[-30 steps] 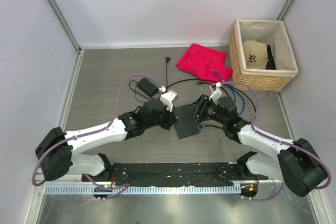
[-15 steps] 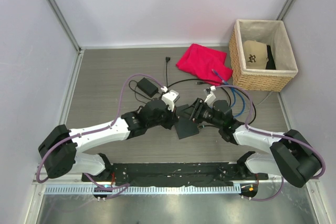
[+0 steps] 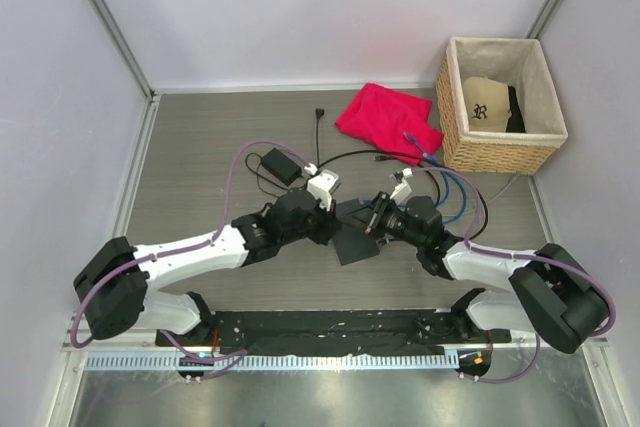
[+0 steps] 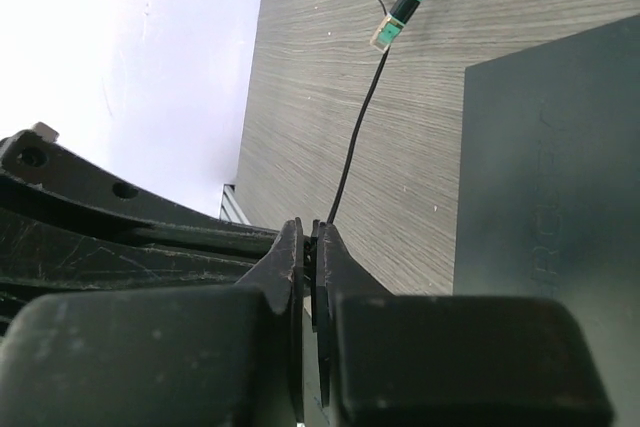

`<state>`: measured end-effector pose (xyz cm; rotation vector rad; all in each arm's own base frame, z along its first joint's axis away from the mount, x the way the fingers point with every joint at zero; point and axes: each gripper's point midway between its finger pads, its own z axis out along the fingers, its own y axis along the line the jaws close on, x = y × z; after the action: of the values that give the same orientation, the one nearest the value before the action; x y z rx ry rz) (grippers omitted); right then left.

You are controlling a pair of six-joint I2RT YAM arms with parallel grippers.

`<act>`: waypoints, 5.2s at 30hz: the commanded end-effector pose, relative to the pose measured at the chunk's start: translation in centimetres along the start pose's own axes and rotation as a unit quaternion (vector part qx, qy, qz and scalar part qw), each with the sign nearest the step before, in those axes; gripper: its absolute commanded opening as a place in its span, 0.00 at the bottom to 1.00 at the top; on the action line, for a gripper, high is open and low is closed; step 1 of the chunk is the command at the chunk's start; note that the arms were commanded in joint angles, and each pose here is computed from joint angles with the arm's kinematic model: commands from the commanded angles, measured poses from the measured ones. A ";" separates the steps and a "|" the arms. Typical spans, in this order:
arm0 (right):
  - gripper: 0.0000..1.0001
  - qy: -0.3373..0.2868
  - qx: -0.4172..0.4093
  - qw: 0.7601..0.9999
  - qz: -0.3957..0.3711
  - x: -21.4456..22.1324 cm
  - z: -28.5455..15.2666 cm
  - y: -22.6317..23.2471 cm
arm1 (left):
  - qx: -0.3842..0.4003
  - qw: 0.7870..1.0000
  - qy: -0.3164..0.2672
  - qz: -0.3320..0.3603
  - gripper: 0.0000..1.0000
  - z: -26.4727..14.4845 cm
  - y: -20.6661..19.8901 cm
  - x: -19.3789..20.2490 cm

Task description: Insert the plug into the switch port

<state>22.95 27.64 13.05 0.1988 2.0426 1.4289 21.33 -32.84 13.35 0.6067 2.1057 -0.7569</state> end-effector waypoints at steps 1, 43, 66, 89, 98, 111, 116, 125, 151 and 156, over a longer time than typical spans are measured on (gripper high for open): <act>0.01 -0.025 -0.024 0.999 0.002 -0.8 -0.2 1.3 | -0.003 0.996 -0.088 -0.015 0.15 0.2 0.1 -2.9; 0.01 -0.046 -0.022 0.999 0.018 -1.0 -1.3 1.3 | 0.103 0.965 -0.222 0.097 0.12 -0.4 -0.9 -1.7; 0.68 -0.040 0.243 0.950 -0.190 -3.8 -4.9 -6.4 | 0.056 0.991 -0.055 0.109 0.00 -0.3 2.4 6.2; 0.67 0.065 0.230 0.944 -0.226 -1.6 -2.3 -7.7 | 0.100 0.975 0.031 0.194 0.00 2.3 1.6 11.2; 0.63 0.088 0.218 0.945 -0.225 -1.0 -1.7 -7.5 | 0.103 0.973 0.047 0.200 0.00 2.3 1.2 11.6; 0.62 0.105 0.220 0.945 -0.220 -0.4 -1.6 -7.9 | 0.113 0.968 0.075 0.212 0.00 2.2 0.6 11.7; 0.62 0.107 0.223 0.945 -0.213 -0.3 -1.5 -8.1 | 0.121 0.967 0.076 0.213 0.00 1.9 0.3 11.7; 0.62 0.110 0.223 0.946 -0.209 0.0 -1.5 -8.3 | 0.135 0.963 0.081 0.219 0.00 1.8 -0.3 12.0; 0.56 0.191 0.156 0.959 -0.137 4.2 -1.2 -6.9 | 0.111 0.973 -0.021 0.202 0.00 5.0 -1.6 6.5; 0.55 0.208 0.152 0.960 -0.113 5.3 -1.7 -7.0 | 0.083 0.978 -0.062 0.182 0.00 5.7 -1.7 3.6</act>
<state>24.76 22.11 4.87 -0.1465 2.4137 0.7266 17.63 -32.48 2.25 1.1671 1.9636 -0.6682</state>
